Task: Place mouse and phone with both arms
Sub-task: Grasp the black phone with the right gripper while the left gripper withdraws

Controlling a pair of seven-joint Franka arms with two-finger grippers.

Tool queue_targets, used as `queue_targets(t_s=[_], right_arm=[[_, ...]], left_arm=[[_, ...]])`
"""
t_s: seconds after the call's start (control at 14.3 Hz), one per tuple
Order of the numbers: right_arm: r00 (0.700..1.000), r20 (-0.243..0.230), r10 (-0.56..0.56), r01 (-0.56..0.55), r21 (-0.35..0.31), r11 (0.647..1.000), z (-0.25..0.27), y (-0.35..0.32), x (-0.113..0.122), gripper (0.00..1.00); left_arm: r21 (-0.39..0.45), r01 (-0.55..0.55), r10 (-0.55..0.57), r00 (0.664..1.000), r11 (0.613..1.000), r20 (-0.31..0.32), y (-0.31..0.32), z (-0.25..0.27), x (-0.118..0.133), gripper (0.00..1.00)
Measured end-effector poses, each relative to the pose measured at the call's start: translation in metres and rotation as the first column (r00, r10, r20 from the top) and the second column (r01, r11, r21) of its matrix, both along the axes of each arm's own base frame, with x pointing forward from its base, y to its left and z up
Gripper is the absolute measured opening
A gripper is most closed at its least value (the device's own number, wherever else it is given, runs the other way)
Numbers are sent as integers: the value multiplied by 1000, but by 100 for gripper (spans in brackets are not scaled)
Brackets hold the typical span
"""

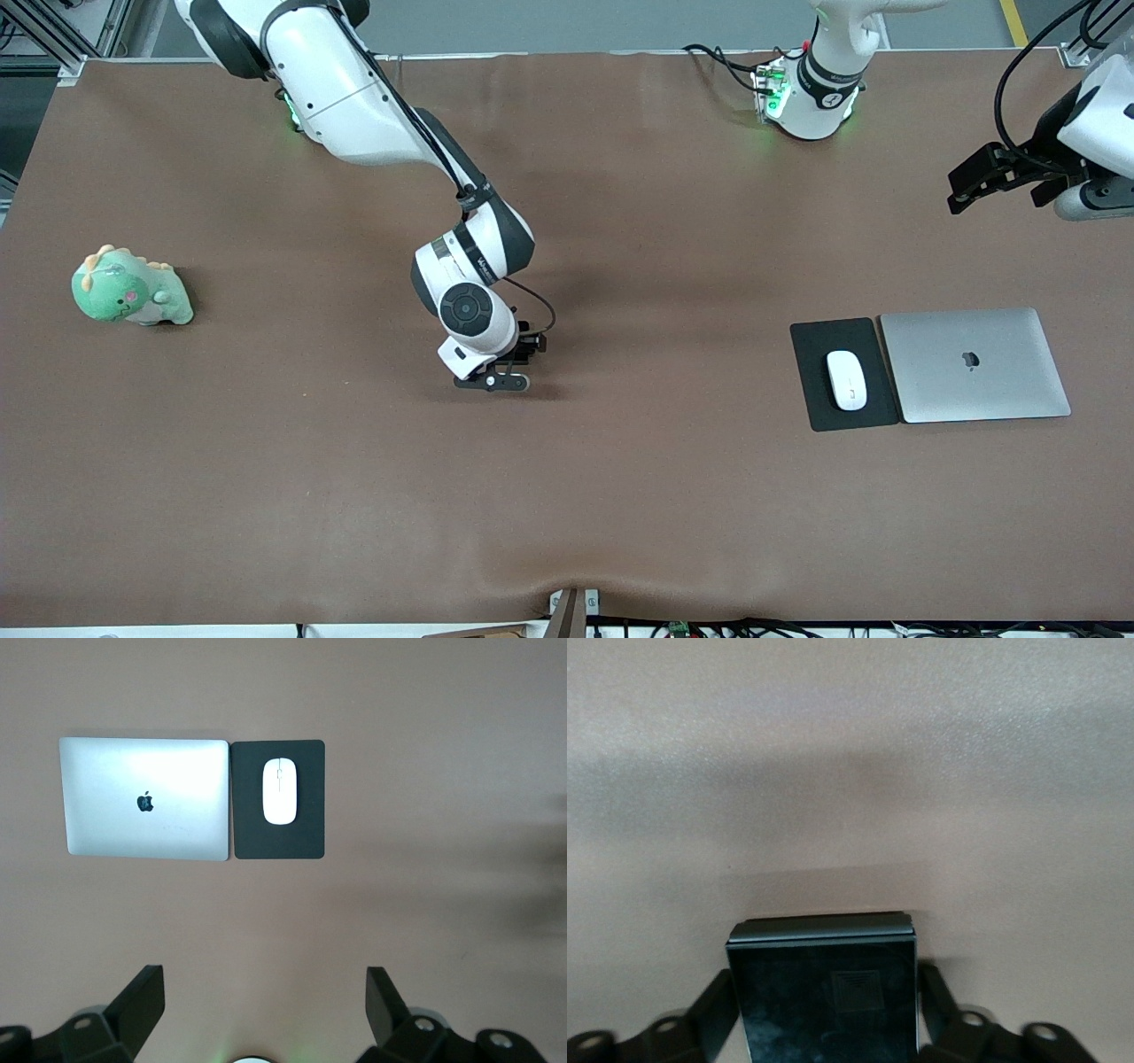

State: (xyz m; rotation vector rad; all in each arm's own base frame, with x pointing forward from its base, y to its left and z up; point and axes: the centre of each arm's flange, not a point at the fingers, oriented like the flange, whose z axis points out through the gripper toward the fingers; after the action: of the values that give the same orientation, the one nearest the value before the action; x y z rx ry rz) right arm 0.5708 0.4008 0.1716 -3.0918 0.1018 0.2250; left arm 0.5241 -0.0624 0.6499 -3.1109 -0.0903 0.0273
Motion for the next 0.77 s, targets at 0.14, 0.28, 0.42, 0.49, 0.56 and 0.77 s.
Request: queue_targets(t_s=[0.14, 0.28, 0.42, 0.49, 0.56, 0.77], right_arm=[[1000, 2, -1, 1, 0, 1000, 1, 0, 1, 80], [1000, -10, -3, 3, -8, 1000, 2, -2, 2, 80], [999, -54, 0, -2, -30, 1000, 11, -3, 4, 80], [998, -70, -1, -2, -38, 999, 19, -4, 8, 80], [997, -77, -7, 4, -40, 999, 29, -7, 14, 80], [994, -104, -25, 21, -44, 999, 52, -35, 35, 80]], left_arm=[[0, 0, 0, 1000, 1000, -7, 0, -3, 0, 100], [0, 4, -4, 1000, 1000, -10, -2, -5, 0, 100], [0, 15, -15, 1000, 1000, -11, -8, -5, -1, 100], [1, 19, -19, 1000, 1000, -12, -10, -5, -1, 100], [1, 21, -21, 1000, 1000, -16, -12, -6, -2, 100], [3, 33, -32, 999, 999, -24, -18, -7, -4, 100]])
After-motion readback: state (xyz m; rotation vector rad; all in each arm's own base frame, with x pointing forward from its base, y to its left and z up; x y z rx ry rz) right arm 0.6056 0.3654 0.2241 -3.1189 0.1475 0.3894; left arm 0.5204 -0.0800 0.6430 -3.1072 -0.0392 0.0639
